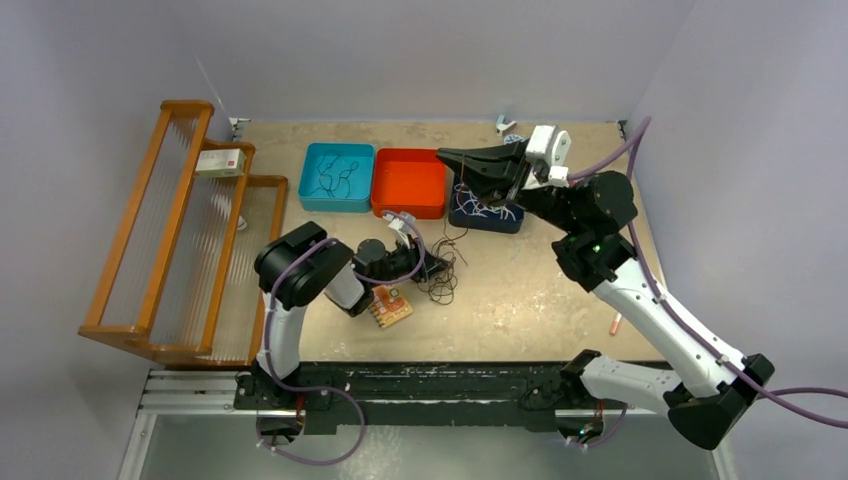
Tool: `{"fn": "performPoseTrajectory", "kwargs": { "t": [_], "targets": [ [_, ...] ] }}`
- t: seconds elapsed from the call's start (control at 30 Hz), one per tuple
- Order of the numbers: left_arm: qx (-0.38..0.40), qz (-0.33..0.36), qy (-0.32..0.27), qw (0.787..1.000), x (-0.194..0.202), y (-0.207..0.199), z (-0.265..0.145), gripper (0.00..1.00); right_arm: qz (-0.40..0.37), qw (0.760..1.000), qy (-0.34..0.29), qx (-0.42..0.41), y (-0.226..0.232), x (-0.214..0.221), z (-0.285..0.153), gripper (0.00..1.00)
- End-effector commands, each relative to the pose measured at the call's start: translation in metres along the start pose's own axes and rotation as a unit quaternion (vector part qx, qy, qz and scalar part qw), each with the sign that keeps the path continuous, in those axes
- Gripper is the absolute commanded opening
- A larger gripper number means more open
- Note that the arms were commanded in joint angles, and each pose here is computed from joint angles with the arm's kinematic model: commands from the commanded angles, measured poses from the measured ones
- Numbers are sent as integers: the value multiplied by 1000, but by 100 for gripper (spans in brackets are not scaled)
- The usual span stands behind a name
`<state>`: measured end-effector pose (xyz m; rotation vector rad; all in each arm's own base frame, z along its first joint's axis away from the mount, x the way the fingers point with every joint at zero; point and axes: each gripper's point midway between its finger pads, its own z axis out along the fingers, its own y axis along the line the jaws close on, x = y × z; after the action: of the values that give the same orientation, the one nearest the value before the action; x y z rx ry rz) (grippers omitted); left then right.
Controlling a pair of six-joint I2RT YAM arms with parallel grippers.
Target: Untangle the cables
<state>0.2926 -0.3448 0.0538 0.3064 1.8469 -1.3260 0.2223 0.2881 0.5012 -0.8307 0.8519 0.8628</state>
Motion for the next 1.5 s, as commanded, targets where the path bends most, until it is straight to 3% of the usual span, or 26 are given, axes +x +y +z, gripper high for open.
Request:
{"fn": "performPoseTrajectory", "kwargs": {
  "t": [0.0, 0.3, 0.5, 0.6, 0.83, 1.07, 1.13, 1.3, 1.47],
  "targets": [
    [13, 7, -22, 1000, -4, -2, 0, 32, -30, 996, -67, 40, -14, -57, -1, 0],
    [-4, -8, -12, 1000, 10, 10, -2, 16, -57, 989, -101, 87, -29, -88, -7, 0],
    [-8, -14, -22, 1000, 4, 6, -7, 13, -49, 984, -74, 154, -57, -77, -5, 0],
    [-16, -11, -30, 999, -3, 2, -13, 15, -31, 980, -48, 188, -72, -63, -3, 0],
    [-42, 14, -60, 997, -34, -15, -32, 35, -15, 958, 23, 284, -113, -32, -3, 0],
    [-102, 38, -79, 991, -61, -20, -56, 44, -6, 939, 84, 334, -138, 6, -2, 0],
    [-141, 41, -90, 985, -68, -14, -68, 44, 2, 935, 93, 343, -144, 15, 0, 0],
    [-291, 29, -150, 944, -89, 20, -117, 45, 38, 928, 112, 353, -166, 46, 7, 0],
    [-373, 38, -166, 912, -110, 26, -149, 45, 63, 926, 121, 351, -189, 73, 18, 0]
  ]
}}
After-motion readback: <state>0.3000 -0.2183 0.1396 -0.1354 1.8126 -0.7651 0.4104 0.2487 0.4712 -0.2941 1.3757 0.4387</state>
